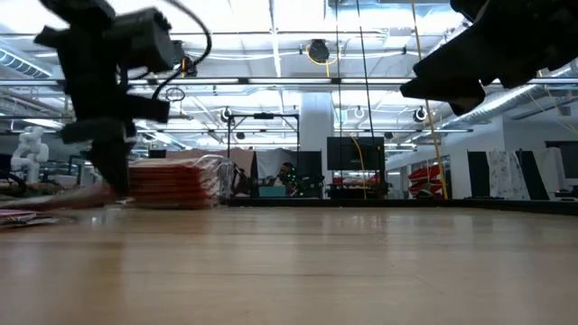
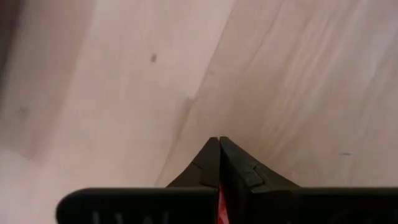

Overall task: Sort popcorn bags into baskets
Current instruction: Put the red popcorn bag into the transparent bin

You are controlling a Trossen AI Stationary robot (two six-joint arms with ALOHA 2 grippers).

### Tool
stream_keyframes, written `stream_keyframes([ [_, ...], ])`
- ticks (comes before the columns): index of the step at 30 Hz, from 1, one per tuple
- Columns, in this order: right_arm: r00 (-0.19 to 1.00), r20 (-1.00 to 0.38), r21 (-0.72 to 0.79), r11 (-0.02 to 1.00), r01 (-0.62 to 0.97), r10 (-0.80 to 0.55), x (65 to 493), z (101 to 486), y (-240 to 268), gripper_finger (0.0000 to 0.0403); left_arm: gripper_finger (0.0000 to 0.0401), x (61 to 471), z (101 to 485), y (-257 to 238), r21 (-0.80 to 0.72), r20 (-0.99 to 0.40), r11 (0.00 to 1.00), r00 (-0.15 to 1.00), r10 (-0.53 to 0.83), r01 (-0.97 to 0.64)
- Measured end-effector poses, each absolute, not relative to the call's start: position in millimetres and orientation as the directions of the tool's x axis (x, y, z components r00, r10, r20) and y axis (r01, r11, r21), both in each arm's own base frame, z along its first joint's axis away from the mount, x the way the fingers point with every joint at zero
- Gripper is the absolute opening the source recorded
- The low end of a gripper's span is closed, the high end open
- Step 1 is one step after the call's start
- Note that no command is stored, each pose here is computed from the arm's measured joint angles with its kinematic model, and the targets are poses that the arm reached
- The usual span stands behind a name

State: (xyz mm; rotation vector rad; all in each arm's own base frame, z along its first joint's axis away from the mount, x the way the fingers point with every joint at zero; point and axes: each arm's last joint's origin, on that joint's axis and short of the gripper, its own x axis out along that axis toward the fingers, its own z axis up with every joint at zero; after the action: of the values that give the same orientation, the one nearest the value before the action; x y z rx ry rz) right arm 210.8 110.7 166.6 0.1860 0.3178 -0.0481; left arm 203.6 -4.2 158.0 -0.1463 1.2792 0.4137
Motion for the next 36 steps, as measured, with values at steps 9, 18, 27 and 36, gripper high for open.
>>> stream_keyframes([
  [9, 0.946, -0.289, 0.141, 0.971, 0.192, -0.145, 213.9, 165.9, 104.4, 0.0169, 0.0003, 229.3, 223.4, -29.6, 0.198, -0.873, 0.957, 0.407, 0.270, -0.210],
  [18, 0.958, -0.253, 0.191, 0.963, 0.189, -0.137, 241.7, 152.7, 95.3, 0.0192, 0.0001, 257.4, 267.5, -64.6, 0.262, -0.651, 0.961, 0.751, 0.107, 0.090],
  [27, 0.961, -0.243, 0.102, 0.981, 0.162, -0.133, 286.6, 140.8, 111.2, 0.0245, 0.0001, 265.7, 282.5, -79.5, 0.298, -0.510, 0.934, 0.860, -0.018, 0.196],
  [36, 0.974, -0.208, 0.084, 0.990, 0.113, -0.094, 323.8, 149.5, 110.4, 0.0292, 0.0001, 274.0, 284.9, -89.0, 0.264, -0.449, 0.920, 0.881, -0.149, 0.290],
])
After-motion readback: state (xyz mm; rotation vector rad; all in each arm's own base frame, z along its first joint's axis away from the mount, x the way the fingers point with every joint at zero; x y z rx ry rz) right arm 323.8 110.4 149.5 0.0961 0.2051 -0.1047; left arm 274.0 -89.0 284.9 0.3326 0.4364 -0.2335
